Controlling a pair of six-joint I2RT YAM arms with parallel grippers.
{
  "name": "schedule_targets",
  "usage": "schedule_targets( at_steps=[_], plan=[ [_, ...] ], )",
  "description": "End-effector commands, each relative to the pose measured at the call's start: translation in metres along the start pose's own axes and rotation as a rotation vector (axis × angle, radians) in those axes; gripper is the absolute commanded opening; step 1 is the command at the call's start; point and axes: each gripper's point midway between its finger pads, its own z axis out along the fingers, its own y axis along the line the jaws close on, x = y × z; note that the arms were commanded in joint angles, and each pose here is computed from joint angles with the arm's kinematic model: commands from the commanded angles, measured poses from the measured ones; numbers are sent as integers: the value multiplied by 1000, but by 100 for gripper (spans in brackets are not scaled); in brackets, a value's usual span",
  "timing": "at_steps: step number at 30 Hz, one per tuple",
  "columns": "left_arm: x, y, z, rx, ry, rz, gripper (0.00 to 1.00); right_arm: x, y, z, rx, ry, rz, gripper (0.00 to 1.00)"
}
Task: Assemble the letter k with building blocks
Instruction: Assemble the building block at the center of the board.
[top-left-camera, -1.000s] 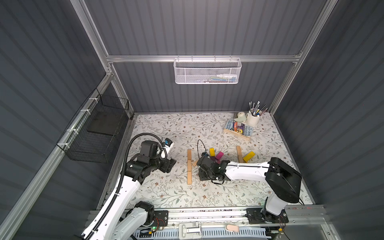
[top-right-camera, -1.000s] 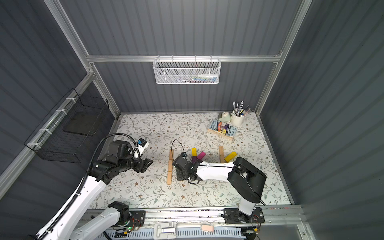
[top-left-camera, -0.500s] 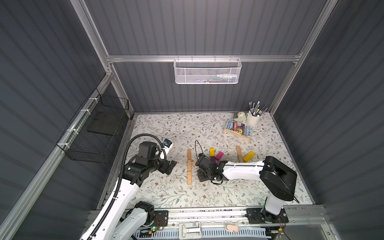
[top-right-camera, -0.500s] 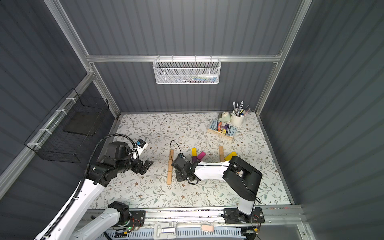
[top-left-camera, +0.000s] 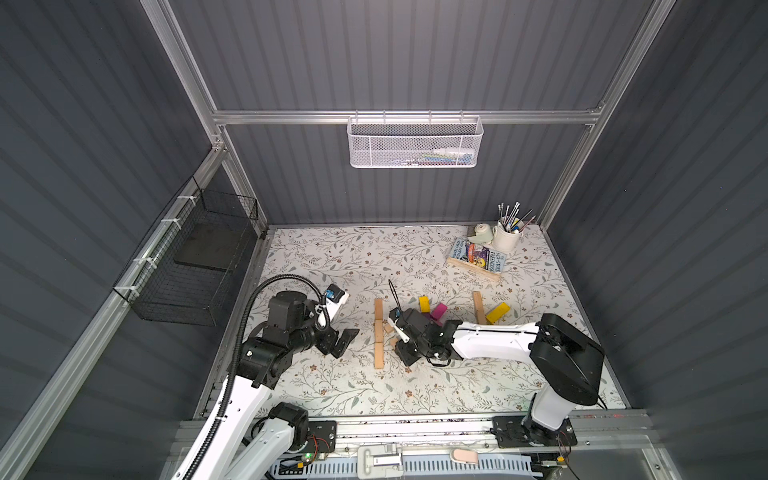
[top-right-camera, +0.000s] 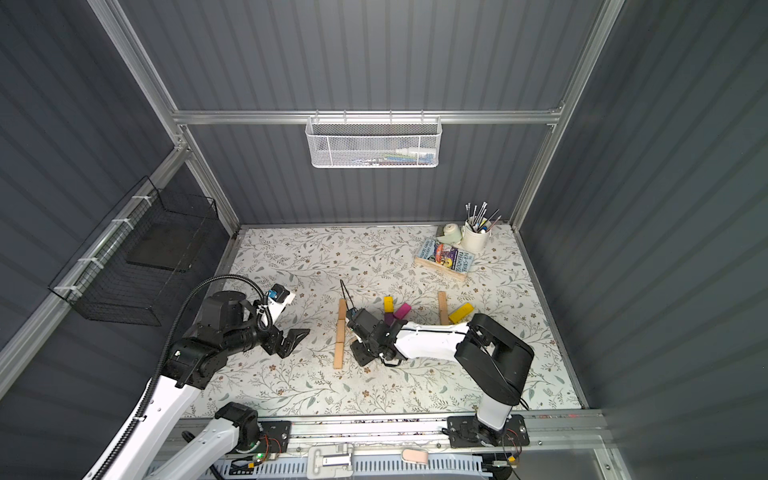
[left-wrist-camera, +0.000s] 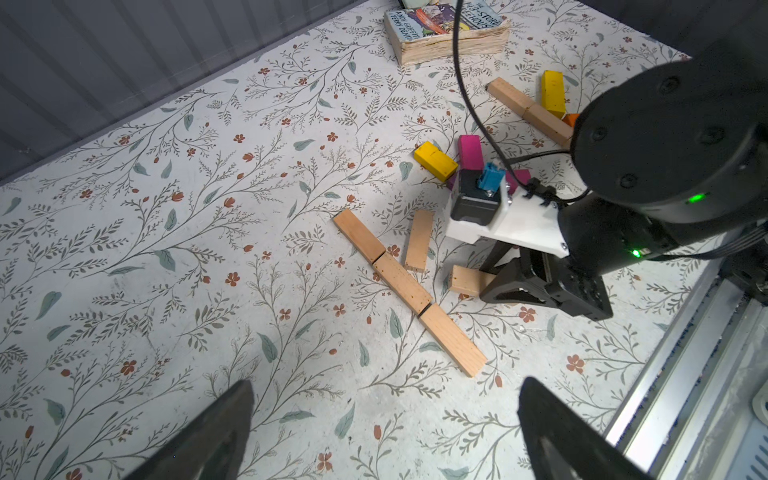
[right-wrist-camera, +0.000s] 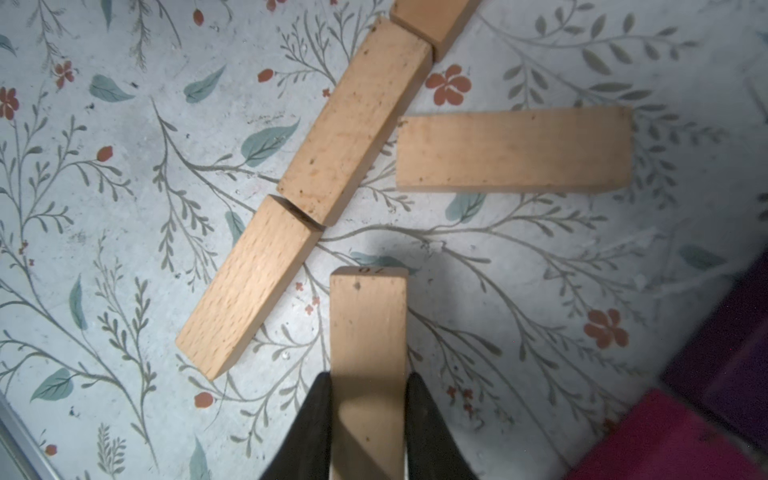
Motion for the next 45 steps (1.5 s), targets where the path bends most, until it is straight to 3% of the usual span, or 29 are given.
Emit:
schedule_targets(
  at_steps=[1,25,45],
  plan=[
    [-1,-4,2,29,-11,15,100,-10,4,5,-25,-11,-24,26],
    [1,-2,5,21,1,9,100,-14,-2,18,-31,4,-28,37],
    [2,-1,6,23,6,11,99,-15,-7,17,-25,-27,-18,36]
  ],
)
